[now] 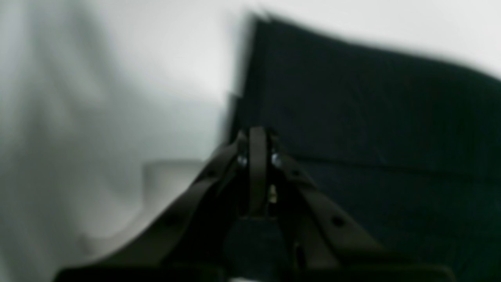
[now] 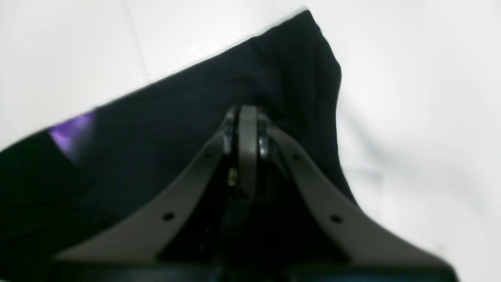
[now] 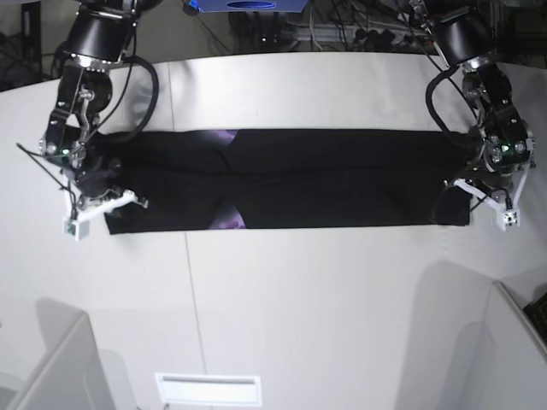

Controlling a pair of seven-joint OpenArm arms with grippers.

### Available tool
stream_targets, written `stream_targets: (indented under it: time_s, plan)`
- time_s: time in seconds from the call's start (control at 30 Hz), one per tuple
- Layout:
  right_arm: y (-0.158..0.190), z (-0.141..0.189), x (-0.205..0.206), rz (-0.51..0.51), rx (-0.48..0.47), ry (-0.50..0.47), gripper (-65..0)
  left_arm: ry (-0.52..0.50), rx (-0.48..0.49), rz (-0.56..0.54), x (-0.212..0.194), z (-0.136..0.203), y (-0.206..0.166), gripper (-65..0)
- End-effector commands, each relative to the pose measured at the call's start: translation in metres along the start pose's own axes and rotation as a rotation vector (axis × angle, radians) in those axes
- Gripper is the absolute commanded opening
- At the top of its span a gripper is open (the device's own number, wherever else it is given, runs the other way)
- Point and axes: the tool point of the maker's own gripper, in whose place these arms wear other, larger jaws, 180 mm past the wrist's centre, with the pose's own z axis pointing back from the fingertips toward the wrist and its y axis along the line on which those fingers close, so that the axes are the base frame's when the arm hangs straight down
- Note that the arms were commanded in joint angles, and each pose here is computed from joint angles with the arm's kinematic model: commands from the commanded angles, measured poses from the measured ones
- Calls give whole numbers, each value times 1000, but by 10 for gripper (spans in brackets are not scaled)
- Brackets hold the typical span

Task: Fold the T-shirt properly
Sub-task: 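Reach both grippers to the long edge of the folded strip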

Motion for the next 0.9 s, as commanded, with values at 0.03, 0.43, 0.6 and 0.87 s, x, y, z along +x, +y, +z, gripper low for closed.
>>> stream_targets:
  time_s: [0.03, 0.43, 0.6, 0.87]
  plan:
    - [17, 17, 31, 37, 46, -86, -650, -109, -56, -60, 31, 18, -5, -650]
    - [47, 45, 13, 36, 98, -79, -650, -158, -203, -36, -13, 41, 25, -650]
    - [48, 45, -3, 18, 102, -50, -650, -124, -224, 36, -35, 23, 28, -306]
    - [45, 50, -24, 46, 104, -11, -650, -159, -252, 50, -30, 17, 23, -87]
